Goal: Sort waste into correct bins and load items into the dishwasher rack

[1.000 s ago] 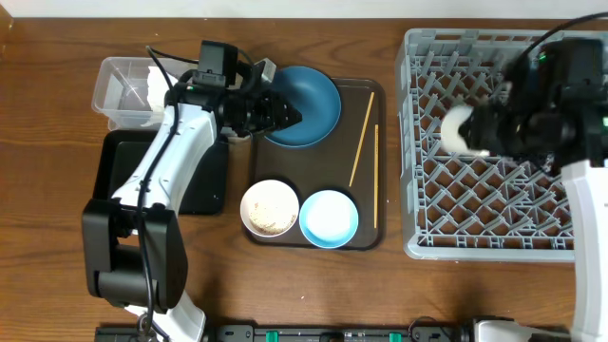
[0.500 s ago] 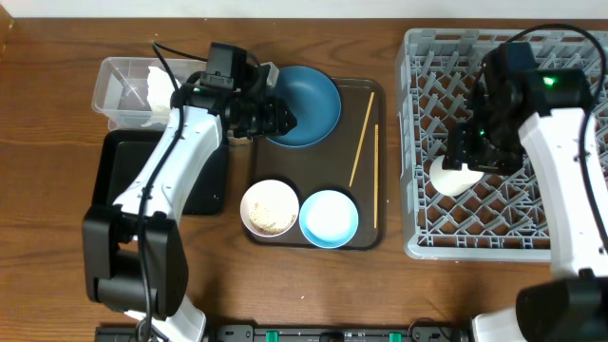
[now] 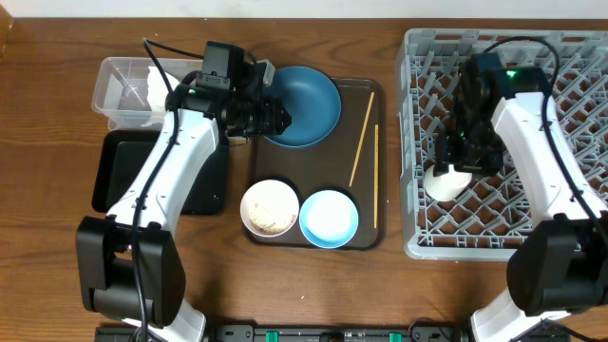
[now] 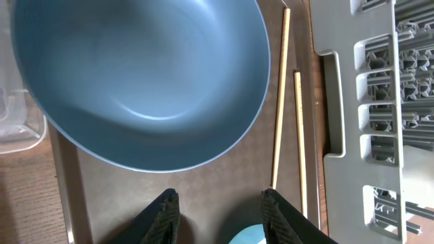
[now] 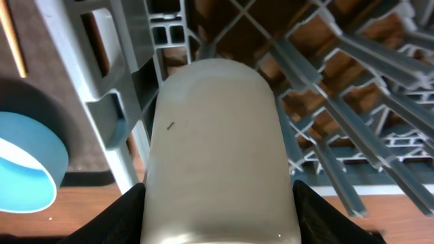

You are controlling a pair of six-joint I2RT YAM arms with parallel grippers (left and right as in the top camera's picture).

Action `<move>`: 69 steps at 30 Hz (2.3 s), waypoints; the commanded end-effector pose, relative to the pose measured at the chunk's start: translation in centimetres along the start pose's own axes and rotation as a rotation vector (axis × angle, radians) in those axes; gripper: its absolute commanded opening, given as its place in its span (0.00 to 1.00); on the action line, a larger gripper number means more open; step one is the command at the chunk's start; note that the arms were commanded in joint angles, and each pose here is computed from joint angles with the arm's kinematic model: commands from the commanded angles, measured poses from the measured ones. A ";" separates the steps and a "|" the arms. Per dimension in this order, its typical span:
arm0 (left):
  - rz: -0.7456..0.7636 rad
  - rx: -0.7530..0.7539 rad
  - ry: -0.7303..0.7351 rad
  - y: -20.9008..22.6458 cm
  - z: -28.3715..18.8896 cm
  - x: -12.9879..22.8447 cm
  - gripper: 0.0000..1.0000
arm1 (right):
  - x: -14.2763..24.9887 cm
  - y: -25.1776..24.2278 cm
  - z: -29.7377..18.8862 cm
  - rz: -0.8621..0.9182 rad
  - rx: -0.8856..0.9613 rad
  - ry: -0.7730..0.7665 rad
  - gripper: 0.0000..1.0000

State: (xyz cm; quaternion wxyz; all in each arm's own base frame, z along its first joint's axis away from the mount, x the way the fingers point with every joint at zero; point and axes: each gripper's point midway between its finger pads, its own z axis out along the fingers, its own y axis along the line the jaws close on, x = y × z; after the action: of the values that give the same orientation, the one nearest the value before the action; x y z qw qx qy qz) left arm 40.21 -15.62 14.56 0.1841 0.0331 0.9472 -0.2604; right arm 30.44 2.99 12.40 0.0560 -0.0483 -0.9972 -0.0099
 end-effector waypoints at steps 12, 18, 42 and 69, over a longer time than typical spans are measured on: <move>0.038 -0.009 -0.036 -0.3 -1.0 -1.0 0.42 | -2.5 2.8 -3.5 -0.016 -0.103 -0.122 0.70; 0.038 -0.009 -0.036 -0.3 -1.0 -0.9 0.42 | -2.8 2.9 -5.9 -0.020 -0.106 -0.163 0.78; -0.063 -0.414 -0.319 3.4 -13.5 -2.4 0.45 | -13.5 19.2 -2.9 -0.086 -0.267 -0.504 0.56; -0.099 -0.439 -0.294 4.7 -13.8 -1.7 0.53 | -15.5 20.6 5.9 -0.052 -0.228 -0.395 0.01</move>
State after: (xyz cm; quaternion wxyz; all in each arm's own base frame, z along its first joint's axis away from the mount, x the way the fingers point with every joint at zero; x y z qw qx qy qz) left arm 37.83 -4.85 23.74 0.3067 -0.0858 0.9458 -0.0640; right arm 45.87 23.74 2.28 -0.1171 -0.0180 -0.9865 -0.1134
